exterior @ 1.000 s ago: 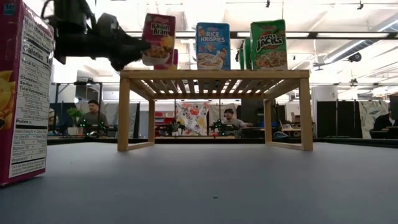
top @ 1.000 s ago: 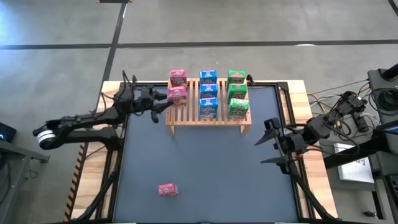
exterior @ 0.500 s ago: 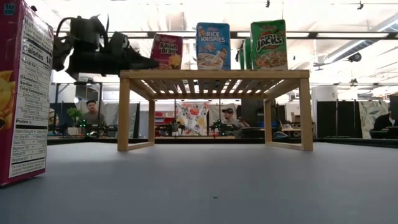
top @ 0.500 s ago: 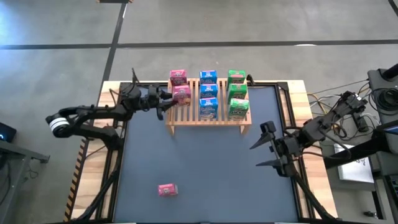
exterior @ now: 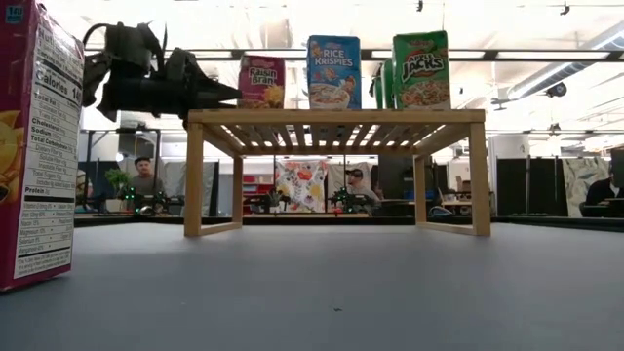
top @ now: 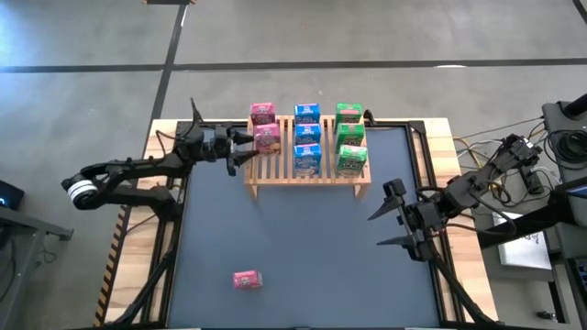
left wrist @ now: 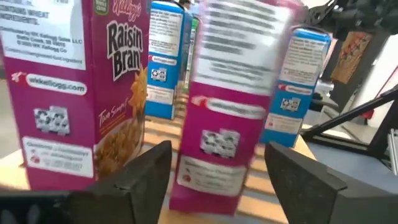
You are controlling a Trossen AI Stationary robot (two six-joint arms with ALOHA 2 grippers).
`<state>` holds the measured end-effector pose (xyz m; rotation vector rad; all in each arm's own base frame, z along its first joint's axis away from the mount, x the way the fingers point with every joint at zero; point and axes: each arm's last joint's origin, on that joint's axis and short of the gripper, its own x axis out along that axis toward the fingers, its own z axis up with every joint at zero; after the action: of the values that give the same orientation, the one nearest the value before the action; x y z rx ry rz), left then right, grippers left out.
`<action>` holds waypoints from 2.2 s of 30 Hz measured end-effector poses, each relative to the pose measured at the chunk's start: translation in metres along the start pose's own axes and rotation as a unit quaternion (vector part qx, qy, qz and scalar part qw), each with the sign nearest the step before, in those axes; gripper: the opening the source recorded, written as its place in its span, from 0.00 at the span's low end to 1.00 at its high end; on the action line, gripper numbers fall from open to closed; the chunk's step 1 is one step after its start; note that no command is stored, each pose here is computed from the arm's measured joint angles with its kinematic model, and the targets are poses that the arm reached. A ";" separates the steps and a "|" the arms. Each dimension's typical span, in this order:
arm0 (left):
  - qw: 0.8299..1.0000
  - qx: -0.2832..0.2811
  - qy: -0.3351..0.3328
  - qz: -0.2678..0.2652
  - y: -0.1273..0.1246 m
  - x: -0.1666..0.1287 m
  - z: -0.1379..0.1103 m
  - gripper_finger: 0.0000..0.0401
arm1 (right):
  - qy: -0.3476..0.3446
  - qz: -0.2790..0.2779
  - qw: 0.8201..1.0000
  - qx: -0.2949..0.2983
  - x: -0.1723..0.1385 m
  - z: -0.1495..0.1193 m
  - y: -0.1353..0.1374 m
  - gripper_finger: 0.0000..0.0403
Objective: Stack cereal on shelf
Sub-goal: Put the pink cereal box on the shelf aligned with the other cereal boxes
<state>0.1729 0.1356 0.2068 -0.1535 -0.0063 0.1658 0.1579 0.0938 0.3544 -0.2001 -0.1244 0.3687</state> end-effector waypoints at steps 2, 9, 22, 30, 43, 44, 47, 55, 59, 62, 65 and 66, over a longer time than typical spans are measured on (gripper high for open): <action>1.000 0.001 0.011 0.004 -0.002 -0.004 0.002 0.62 | 0.000 0.000 1.000 0.000 0.000 0.000 0.000 0.64; 0.999 0.019 0.034 0.017 -0.016 -0.028 0.014 0.68 | 0.008 0.001 1.000 -0.001 0.000 -0.001 0.000 0.64; 0.993 0.062 0.058 -0.085 -0.104 -0.070 0.089 0.68 | 0.014 -0.024 1.000 -0.014 0.000 -0.002 -0.001 0.64; 0.975 0.103 0.177 -0.081 -0.186 -0.071 0.086 0.68 | 0.013 -0.025 1.000 -0.013 0.000 -0.002 -0.001 0.64; 0.981 0.115 0.151 -0.039 -0.312 -0.114 0.029 0.68 | 0.007 -0.026 1.000 -0.010 0.000 -0.001 -0.001 0.64; 0.981 0.107 0.158 -0.035 -0.317 -0.112 0.023 0.68 | 0.003 -0.027 1.000 -0.009 0.001 0.000 -0.002 0.64; 0.976 0.103 0.189 -0.030 -0.333 -0.103 0.005 0.68 | -0.001 -0.029 1.000 -0.012 0.001 0.001 -0.002 0.64; 0.974 0.061 0.218 0.003 -0.363 -0.092 -0.030 0.68 | 0.008 -0.039 0.999 -0.016 0.003 -0.001 -0.002 0.64; 0.974 0.022 0.226 0.022 -0.367 -0.089 -0.043 0.69 | 0.014 -0.037 0.999 -0.019 0.004 -0.003 -0.001 0.64; 0.969 0.000 0.243 0.030 -0.367 -0.089 -0.054 0.69 | 0.018 -0.036 0.999 -0.019 0.006 -0.004 0.000 0.64; 0.965 -0.012 0.258 0.035 -0.366 -0.089 -0.061 0.69 | 0.022 -0.035 0.999 -0.019 0.007 -0.006 0.000 0.64; 0.965 -0.016 0.261 0.035 -0.367 -0.089 -0.062 0.70 | 0.023 -0.035 0.999 -0.019 0.008 -0.006 0.000 0.64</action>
<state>0.1463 -0.2460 0.2020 -0.2257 0.5233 0.1921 0.1658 0.0959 0.3491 -0.2410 -0.0926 0.2919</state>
